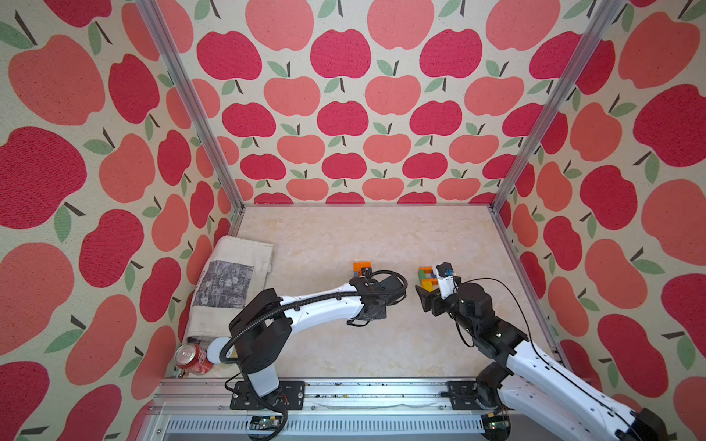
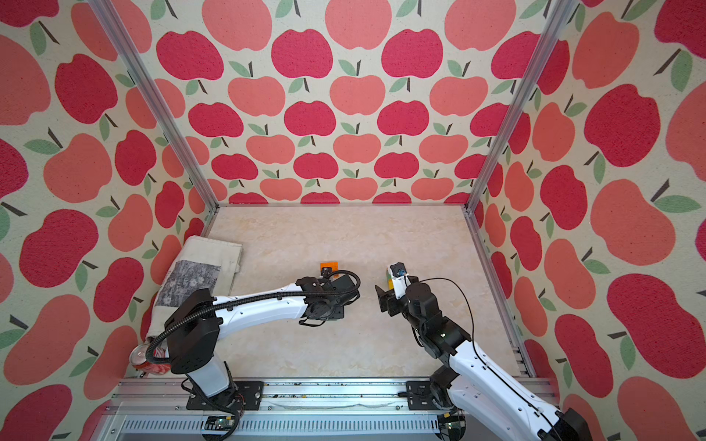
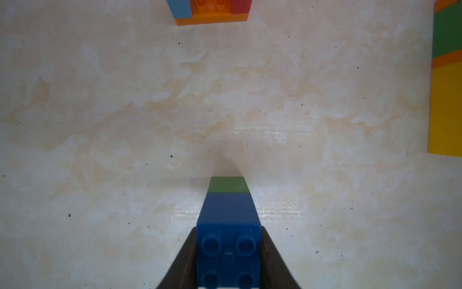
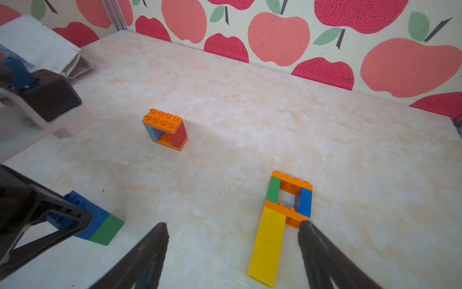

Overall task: Assemble the letter p with lego
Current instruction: Assemble the lego brick with the lego brick, then pick up the lego brick from the center of the board.

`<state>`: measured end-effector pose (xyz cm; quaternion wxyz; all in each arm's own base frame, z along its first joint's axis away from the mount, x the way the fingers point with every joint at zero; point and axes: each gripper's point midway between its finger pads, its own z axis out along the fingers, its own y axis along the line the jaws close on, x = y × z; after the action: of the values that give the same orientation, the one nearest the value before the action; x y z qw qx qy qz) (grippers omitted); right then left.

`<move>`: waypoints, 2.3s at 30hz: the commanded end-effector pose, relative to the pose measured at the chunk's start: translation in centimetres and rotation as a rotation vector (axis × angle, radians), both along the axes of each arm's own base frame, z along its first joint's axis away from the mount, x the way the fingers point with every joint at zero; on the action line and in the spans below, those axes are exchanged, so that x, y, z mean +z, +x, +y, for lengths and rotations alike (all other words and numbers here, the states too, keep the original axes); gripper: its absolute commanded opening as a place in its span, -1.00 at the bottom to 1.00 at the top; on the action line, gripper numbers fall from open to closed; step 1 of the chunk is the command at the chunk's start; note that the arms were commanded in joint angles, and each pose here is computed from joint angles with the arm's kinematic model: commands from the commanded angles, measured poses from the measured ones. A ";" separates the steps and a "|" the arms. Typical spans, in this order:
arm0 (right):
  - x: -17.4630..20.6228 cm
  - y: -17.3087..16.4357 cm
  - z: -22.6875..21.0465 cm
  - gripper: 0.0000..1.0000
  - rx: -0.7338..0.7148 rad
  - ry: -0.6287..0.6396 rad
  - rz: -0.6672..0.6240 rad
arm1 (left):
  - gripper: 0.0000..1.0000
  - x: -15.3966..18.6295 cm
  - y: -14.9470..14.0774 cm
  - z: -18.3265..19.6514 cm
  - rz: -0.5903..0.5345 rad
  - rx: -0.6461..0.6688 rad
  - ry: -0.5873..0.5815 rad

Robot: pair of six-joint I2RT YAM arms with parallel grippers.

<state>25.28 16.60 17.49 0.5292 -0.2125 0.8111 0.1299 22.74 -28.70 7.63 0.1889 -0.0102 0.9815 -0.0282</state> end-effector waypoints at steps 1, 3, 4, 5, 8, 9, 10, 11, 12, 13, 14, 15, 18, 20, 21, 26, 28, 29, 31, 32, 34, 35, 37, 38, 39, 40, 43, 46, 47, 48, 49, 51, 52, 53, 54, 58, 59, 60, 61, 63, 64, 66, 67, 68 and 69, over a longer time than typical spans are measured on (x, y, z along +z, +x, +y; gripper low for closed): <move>0.5 0.3 -0.5 0.69 -0.049 0.044 0.049 | -0.46 -4.2 -1.9 5.8 0.134 0.029 0.226; 0.5 0.4 -0.5 0.69 -0.049 0.049 0.053 | -0.46 -3.8 -1.3 6.7 0.128 0.049 0.228; 0.6 0.5 -0.5 0.69 -0.049 0.051 0.051 | -0.47 -3.5 -0.9 7.2 0.123 0.058 0.218; 0.7 0.5 -0.5 0.69 -0.046 0.054 0.049 | -0.47 -3.3 -0.7 7.6 0.116 0.062 0.211; 0.7 0.5 -0.2 0.69 -0.035 0.058 0.053 | -0.47 -2.6 0.2 9.3 0.101 0.083 0.223; 0.7 0.5 -0.1 0.69 -0.032 0.059 0.056 | -0.47 -2.6 0.5 10.0 0.105 0.090 0.231; 0.6 0.5 0.0 0.68 -0.027 0.059 0.058 | -0.47 -2.5 0.6 10.7 0.107 0.096 0.237; 0.6 0.5 0.1 0.68 -0.024 0.060 0.062 | -0.47 -2.6 0.8 11.1 0.105 0.100 0.236; 0.6 0.5 0.1 0.68 -0.021 0.062 0.064 | -0.47 -2.8 0.9 11.6 0.109 0.100 0.234; 0.6 0.4 0.2 0.68 -0.018 0.063 0.064 | -0.47 -3.0 1.0 11.9 0.115 0.106 0.224; 0.6 0.4 0.2 0.68 -0.015 0.062 0.064 | -0.48 -3.3 1.0 12.1 0.123 0.107 0.219; 0.7 0.4 0.3 0.68 -0.011 0.063 0.062 | -0.48 -3.7 0.8 12.3 0.135 0.107 0.212; 1.0 0.3 0.6 0.67 0.018 0.056 0.044 | -0.48 -5.0 0.2 12.2 0.177 0.100 0.193; 1.5 0.2 0.8 0.67 0.036 0.054 0.022 | -0.48 -5.8 -0.3 12.1 0.202 0.099 0.175; 1.5 0.2 0.9 0.68 0.052 0.047 0.014 | -0.48 -6.0 -0.4 12.0 0.207 0.099 0.161; 1.1 0.1 2.8 0.66 0.176 -0.018 0.022 | -0.42 -4.9 0.2 11.1 0.169 0.079 0.086; 1.3 0.5 3.1 0.64 0.186 -0.048 0.012 | -0.36 -3.9 0.8 10.8 0.142 0.067 0.060; 1.6 0.7 3.2 0.64 0.192 -0.057 -0.004 | -0.32 -3.5 1.1 10.6 0.132 0.061 0.051; 2.2 0.9 3.7 0.66 0.224 -0.065 -0.054 | -0.23 -2.3 1.9 10.4 0.100 0.057 0.026; 2.5 1.0 4.1 0.67 0.243 -0.066 -0.074 | -0.20 -1.8 2.3 10.1 0.083 0.052 0.011; 2.5 1.1 5.0 0.70 0.293 -0.079 -0.089 | -0.12 -0.5 3.1 9.5 0.042 0.042 -0.020; 2.4 1.1 5.5 0.72 0.326 -0.090 -0.086 | -0.09 0.0 3.3 9.2 0.027 0.033 -0.034; 1.5 0.6 6.9 0.72 0.428 -0.130 -0.058 | 0.02 1.2 4.0 8.5 -0.001 0.003 -0.058; 1.0 0.5 7.4 0.71 0.462 -0.144 -0.039 | 0.08 1.7 4.2 8.4 -0.012 -0.003 -0.061; 0.7 0.6 7.8 0.71 0.484 -0.151 -0.025 | 0.14 2.2 4.4 8.3 -0.023 -0.008 -0.064; 0.5 0.6 8.2 0.70 0.508 -0.154 -0.019 | 0.19 2.6 4.5 8.2 -0.033 -0.015 -0.068; -0.2 0.3 9.6 0.71 0.602 -0.166 -0.015 | 0.32 3.7 4.4 8.1 -0.065 -0.041 -0.097; -0.9 0.7 10.9 0.72 0.683 -0.201 -0.016 | 0.43 4.8 4.0 8.7 -0.114 -0.045 -0.144; -1.4 0.8 11.3 0.72 0.715 -0.215 -0.005 | 0.44 5.2 3.9 9.0 -0.134 -0.043 -0.168; -1.9 0.5 11.8 0.73 0.774 -0.241 0.010 | 0.45 5.6 3.8 9.5 -0.160 -0.035 -0.196; -2.6 0.0 12.1 0.73 0.844 -0.271 0.022 | 0.45 6.0 3.7 10.1 -0.190 -0.024 -0.222; -3.4 0.4 12.4 0.73 0.892 -0.329 0.012 | 0.45 6.8 3.4 11.5 -0.241 0.003 -0.266; -3.7 1.2 12.5 0.74 0.891 -0.353 0.004 | 0.46 7.4 3.1 12.3 -0.270 0.019 -0.294; -3.9 1.9 12.7 0.75 0.895 -0.367 0.002 | 0.46 7.9 2.9 12.9 -0.291 0.028 -0.314; -4.2 2.5 12.9 0.74 0.907 -0.383 0.006 | 0.47 8.0 2.6 13.7 -0.309 0.042 -0.327; -5.6 5.3 13.8 0.68 0.933 -0.468 0.042 | 0.51 8.6 1.6 15.2 -0.373 0.037 -0.404; -5.9 5.9 14.0 0.67 0.938 -0.481 0.048 | 0.51 8.6 1.4 15.5 -0.377 0.038 -0.409; -6.2 6.3 14.3 0.66 0.948 -0.486 0.051 | 0.51 8.4 1.3 15.8 -0.381 0.041 -0.413; -6.3 6.8 14.6 0.66 0.957 -0.485 0.052 | 0.52 8.2 1.1 16.0 -0.380 0.044 -0.416; -6.5 7.5 15.4 0.64 0.976 -0.480 0.047 | 0.53 7.8 0.9 16.4 -0.379 0.052 -0.424; -6.5 7.6 15.8 0.63 0.990 -0.470 0.049 | 0.54 7.7 0.8 16.4 -0.379 0.052 -0.431; -6.6 8.1 16.5 0.60 1.005 -0.455 0.047 | 0.54 7.4 0.8 16.5 -0.378 0.056 -0.442; -6.7 8.4 16.8 0.58 1.009 -0.451 0.042 | 0.54 7.2 0.8 16.6 -0.377 0.059 -0.443; -6.8 8.7 17.1 0.54 1.014 -0.448 0.045 | 0.54 7.1 0.8 16.6 -0.375 0.060 -0.445; -7.0 8.7 17.3 0.50 1.028 -0.445 0.054 | 0.54 7.0 0.9 16.7 -0.374 0.062 -0.446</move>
<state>34.24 33.30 10.55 0.3330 -0.6713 0.6371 0.1804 23.39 -11.58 14.33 0.3522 -0.0896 0.9044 -0.2237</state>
